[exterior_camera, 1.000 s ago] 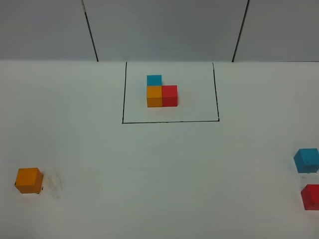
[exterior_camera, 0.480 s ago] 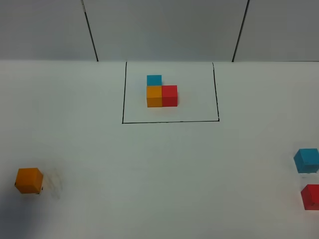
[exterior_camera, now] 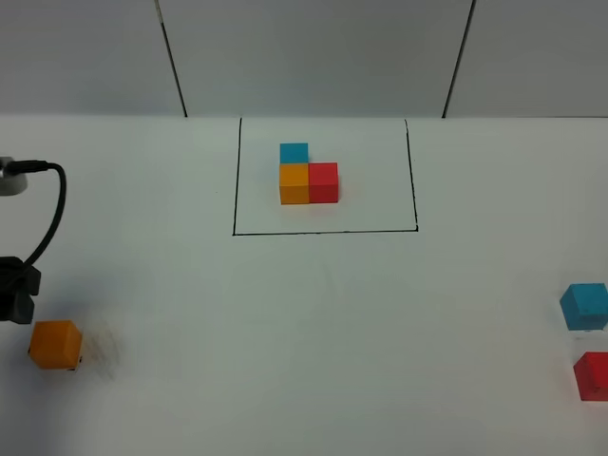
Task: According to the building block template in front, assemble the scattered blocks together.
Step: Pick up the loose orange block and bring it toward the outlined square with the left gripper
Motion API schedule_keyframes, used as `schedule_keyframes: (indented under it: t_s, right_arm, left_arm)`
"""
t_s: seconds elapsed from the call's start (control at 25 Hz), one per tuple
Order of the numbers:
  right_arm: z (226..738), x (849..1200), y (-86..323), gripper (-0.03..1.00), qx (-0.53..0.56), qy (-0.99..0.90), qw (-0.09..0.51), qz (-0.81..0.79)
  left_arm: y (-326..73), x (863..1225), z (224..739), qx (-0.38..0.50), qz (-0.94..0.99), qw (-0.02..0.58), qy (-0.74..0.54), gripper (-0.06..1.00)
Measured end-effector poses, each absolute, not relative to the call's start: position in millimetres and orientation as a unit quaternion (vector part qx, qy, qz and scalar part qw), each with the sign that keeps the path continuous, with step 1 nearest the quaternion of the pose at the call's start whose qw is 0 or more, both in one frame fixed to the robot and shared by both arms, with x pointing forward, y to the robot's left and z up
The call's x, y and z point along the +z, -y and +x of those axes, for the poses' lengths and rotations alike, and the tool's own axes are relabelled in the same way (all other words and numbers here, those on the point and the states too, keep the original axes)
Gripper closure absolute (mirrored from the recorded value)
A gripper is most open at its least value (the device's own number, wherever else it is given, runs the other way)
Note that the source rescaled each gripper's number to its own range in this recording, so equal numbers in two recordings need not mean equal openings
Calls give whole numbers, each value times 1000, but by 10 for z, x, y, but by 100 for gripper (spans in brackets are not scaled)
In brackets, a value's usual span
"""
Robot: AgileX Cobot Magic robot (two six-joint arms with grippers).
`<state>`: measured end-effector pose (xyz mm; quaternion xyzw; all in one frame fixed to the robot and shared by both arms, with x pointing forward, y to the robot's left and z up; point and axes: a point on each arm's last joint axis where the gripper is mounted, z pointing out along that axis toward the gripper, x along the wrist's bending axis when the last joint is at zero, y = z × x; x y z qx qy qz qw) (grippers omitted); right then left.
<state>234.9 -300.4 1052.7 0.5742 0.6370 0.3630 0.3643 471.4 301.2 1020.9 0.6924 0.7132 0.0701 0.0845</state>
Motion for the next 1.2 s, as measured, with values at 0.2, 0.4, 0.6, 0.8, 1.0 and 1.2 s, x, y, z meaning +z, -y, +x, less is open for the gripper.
schedule_keyframes:
  t_s: [0.2,0.4,0.6,0.8,1.0,1.2]
  right_arm:
    - [2349,10527,3004,97,363,-637,364,574]
    - [2349,10527,3004,97,363,-637,364,574]
    - [2349,10527,3004,97,363,-637,364,574]
    - [2349,10527,3004,97,363,-637,364,574]
    - [2349,10527,3004,97,363,-637,364,574]
    - [2349,10527,3004,97,363,-637,364,574]
  left_arm:
    - [-3000,10007,4840,47,701,69,-708,39]
    - [-3001,9846,4933,35,702,58,-709,31]
    - [-3000,9718,5015,32,701,56,-710,21]
    - [-3000,9553,5097,24,696,49,-716,21]
    - [-2998,9370,5159,11,694,37,-719,21]
    - [-3000,9209,5207,3,693,28,-720,22]
